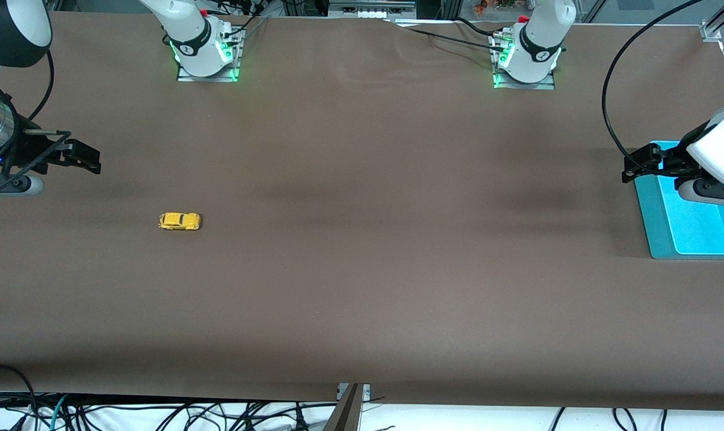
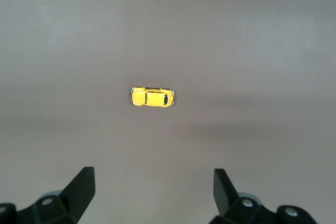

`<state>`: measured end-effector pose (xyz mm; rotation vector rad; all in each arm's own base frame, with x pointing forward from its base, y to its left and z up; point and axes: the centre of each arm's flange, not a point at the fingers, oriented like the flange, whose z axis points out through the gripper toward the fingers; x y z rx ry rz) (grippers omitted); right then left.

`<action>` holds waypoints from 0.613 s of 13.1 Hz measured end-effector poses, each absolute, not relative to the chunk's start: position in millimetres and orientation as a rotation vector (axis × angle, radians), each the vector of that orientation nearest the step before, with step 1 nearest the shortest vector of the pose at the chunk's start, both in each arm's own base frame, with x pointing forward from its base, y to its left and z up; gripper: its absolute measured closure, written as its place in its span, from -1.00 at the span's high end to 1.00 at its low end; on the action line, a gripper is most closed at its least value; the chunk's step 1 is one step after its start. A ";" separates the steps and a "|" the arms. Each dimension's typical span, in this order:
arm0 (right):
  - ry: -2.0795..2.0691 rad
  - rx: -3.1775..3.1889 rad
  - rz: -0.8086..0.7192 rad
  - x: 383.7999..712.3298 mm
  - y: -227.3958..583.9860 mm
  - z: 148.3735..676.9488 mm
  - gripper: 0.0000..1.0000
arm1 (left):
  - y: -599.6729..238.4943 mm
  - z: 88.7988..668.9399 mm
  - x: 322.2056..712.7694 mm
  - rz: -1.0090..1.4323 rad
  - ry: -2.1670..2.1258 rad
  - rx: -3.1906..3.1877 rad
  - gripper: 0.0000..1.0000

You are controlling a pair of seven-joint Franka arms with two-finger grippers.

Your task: Wind and store yellow beetle car

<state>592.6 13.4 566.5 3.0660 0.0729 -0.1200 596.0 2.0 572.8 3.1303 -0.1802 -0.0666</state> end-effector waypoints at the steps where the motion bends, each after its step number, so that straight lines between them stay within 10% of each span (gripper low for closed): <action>1: 0.073 3.066 -0.122 592.8 13.4 565.9 1.00 | 2.0 572.8 596.0 -0.067 -0.180 3.130 1.00; 8: 0.118 3.082 -0.221 604.1 31.7 528.3 1.00 | 1.9 572.7 595.9 -0.067 -0.180 3.130 1.00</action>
